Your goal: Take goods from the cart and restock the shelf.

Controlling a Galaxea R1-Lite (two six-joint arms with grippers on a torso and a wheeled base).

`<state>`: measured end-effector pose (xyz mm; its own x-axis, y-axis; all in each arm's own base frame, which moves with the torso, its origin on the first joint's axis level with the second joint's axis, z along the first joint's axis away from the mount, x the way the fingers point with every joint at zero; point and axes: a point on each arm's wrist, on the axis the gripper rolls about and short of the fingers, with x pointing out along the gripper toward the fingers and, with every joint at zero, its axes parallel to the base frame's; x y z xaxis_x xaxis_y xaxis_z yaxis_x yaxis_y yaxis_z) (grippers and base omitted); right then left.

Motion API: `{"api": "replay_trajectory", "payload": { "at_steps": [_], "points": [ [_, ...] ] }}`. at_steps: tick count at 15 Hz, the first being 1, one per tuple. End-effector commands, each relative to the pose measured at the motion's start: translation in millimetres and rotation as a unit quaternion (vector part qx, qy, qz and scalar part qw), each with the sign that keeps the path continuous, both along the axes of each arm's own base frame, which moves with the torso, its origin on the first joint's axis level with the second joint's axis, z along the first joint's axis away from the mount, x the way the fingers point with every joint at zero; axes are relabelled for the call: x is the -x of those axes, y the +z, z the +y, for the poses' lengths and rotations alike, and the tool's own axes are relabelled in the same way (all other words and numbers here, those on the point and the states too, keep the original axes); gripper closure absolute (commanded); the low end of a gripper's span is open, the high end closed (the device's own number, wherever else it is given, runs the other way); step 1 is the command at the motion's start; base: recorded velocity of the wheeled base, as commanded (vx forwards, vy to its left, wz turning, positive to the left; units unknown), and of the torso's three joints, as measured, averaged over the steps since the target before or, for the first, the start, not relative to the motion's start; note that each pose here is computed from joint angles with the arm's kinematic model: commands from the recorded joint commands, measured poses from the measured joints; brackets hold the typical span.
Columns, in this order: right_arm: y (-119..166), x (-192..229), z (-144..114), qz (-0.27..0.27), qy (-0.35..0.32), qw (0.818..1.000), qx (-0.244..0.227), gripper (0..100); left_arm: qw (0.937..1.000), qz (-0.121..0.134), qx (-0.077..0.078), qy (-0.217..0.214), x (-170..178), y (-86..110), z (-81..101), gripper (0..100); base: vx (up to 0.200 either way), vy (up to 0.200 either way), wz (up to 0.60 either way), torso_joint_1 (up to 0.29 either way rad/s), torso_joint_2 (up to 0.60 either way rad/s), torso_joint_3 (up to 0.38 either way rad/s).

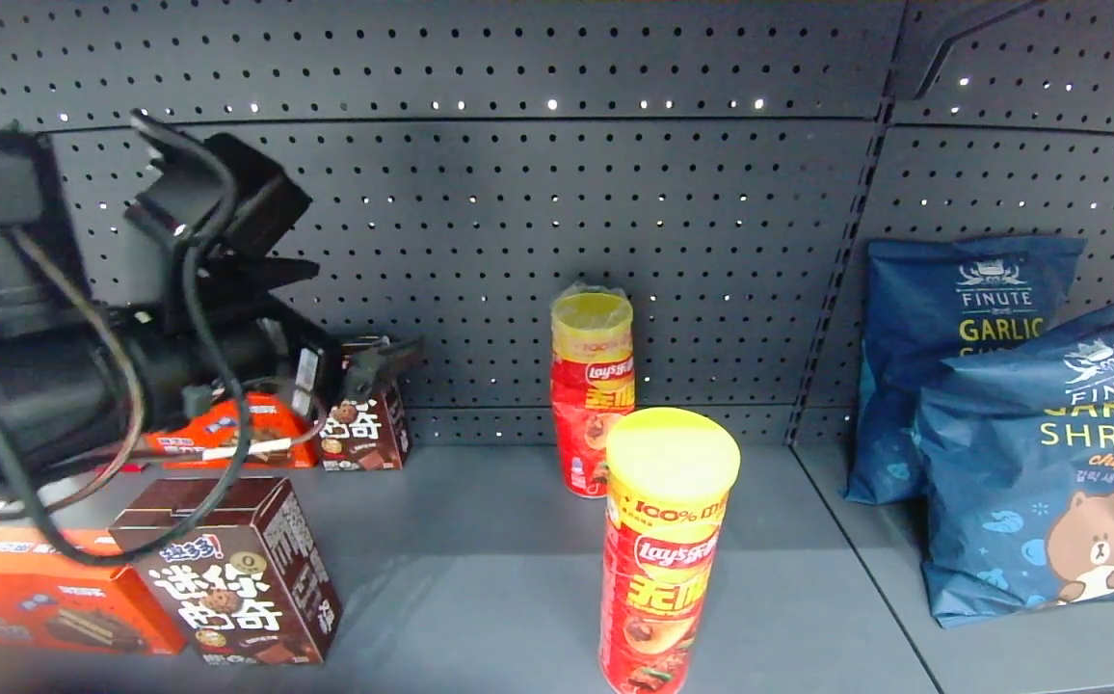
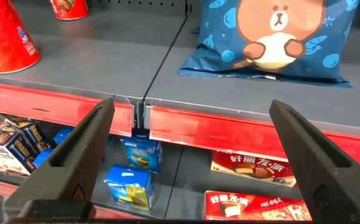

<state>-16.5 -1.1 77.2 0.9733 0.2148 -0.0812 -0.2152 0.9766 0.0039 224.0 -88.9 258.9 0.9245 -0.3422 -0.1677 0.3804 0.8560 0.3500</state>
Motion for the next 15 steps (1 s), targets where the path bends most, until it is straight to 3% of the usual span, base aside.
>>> {"api": "replay_trajectory", "payload": {
  "at_steps": [1, 2, 4, 5, 6, 7, 8, 9, 11, 13, 15],
  "points": [
    [-0.2, -0.6, -0.1, 0.005, 0.010, 1.000, 0.002, 0, 1.0000, -0.007, 0.003, -0.001, 62.2, -14.7, 24.0, 0, 0.000, 0.000, 0.00, 0.000, 0.00, 0.000],
    [-0.1, -1.0, -1.4, 0.007, 0.050, 0.999, 0.001, 0, 1.0000, 0.001, 0.002, -0.008, 88.4, -32.2, 32.4, 0, 0.000, 0.000, 0.00, 0.000, 0.00, 0.000],
    [1.5, -3.8, -0.9, 0.022, 0.041, 0.999, 0.008, 0, 1.0000, 0.004, 0.003, -0.007, 98.3, -39.9, 36.4, 0, 0.000, 0.000, 0.00, 0.000, 0.00, 0.000],
    [62.7, -7.0, -0.2, -0.021, 0.028, 0.999, -0.011, 0, 0.9999, 0.000, 0.009, -0.007, 99.3, -37.3, 37.0, 0, 0.000, 0.000, 0.00, 0.000, 0.00, 0.000],
    [107.3, -21.1, 3.1, -0.004, 0.026, 0.999, -0.022, 0, 0.9998, 0.001, 0.017, -0.005, 99.1, -36.2, 37.1, 0, 0.000, 0.000, 0.00, 0.000, 0.00, 0.000],
    [114.2, -25.1, 4.1, 0.005, 0.029, 0.999, -0.018, 0, 0.9998, 0.000, 0.021, -0.004, 98.9, -35.2, 37.1, 0, 0.000, 0.000, 0.00, 0.000, 0.00, 0.000],
    [117.8, -33.1, 7.5, 0.025, 0.067, 0.997, 0.030, 0, 0.9995, 0.003, 0.031, 0.000, 98.8, -35.3, 37.3, 0, 0.000, 0.000, 0.00, 0.000, 0.00, 0.000],
    [108.9, -43.3, 11.2, 0.058, 0.090, 0.993, 0.046, 0, 0.9994, 0.003, 0.036, 0.001, 98.7, -34.4, 37.5, 0, 0.000, 0.000, 0.00, 0.000, 0.00, 0.000],
    [107.0, -60.4, 18.4, 0.092, 0.117, 0.987, 0.057, 0, 0.9992, 0.003, 0.040, 0.003, 98.5, -34.0, 37.6, 0, 0.000, 0.000, 0.00, 0.000, 0.00, 0.000],
    [109.9, -103.7, 47.9, 0.106, 0.182, 0.975, 0.063, 0, 0.9992, 0.003, 0.040, 0.003, 98.5, -34.0, 37.7, 0, 0.000, 0.000, 0.00, 0.000, 0.00, 0.000],
    [106.7, -122.8, 62.4, 0.129, 0.190, 0.971, 0.070, 0, 0.9992, 0.001, 0.040, 0.003, 98.0, -32.4, 37.5, 0, 0.000, 0.000, 0.00, 0.000, 0.00, 0.000]
  ]
}}
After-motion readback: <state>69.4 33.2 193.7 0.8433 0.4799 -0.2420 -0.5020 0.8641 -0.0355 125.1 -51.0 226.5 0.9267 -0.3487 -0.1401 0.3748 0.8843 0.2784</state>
